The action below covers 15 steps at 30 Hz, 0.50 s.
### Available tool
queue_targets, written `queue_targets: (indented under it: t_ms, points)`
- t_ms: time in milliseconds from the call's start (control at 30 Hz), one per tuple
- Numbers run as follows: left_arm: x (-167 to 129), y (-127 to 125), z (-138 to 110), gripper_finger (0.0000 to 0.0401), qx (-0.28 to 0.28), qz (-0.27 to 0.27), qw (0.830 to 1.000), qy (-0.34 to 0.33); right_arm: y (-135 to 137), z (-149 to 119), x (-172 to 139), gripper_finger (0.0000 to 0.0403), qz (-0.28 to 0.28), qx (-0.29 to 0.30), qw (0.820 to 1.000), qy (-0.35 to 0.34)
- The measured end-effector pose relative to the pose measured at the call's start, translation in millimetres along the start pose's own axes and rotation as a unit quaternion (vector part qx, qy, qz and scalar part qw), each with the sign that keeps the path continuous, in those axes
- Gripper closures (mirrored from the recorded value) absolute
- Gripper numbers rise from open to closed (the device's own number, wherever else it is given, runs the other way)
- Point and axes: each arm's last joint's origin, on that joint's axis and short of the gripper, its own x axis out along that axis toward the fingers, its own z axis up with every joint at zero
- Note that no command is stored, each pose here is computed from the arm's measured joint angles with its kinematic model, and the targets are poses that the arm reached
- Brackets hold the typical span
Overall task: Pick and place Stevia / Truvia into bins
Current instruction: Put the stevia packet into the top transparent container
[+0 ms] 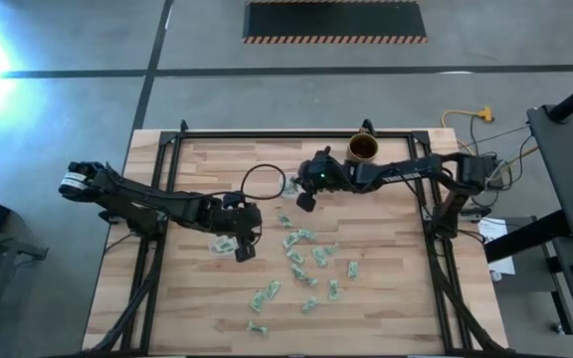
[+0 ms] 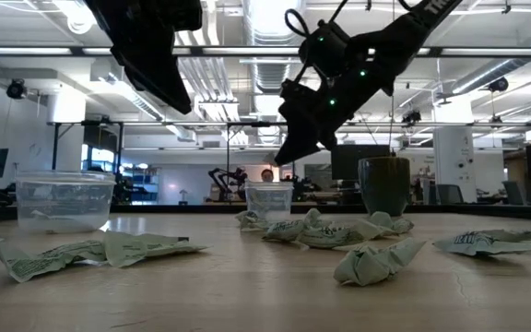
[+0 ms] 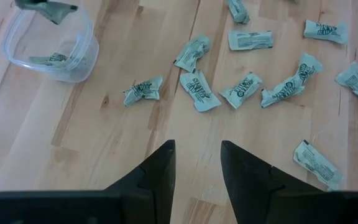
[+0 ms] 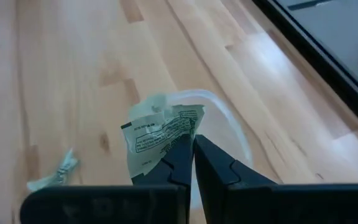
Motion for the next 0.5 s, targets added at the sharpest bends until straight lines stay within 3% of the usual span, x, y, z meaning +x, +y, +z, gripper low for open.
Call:
queue_targets:
  t_ms: [200, 500]
  points:
    - [0.0, 0.0, 0.0, 0.0289, 0.0, 0.0, 1.0, 0.0, -10.0, 3.5, 6.8, 0.0381, -0.012, -0.004, 0.999, 0.043]
    - [0.1, 0.0, 0.0, 0.0289, 0.0, 0.001, 1.0, -0.001, -8.6, 9.2, 6.4, 0.0329, 0.003, -0.007, 0.999, 0.036]
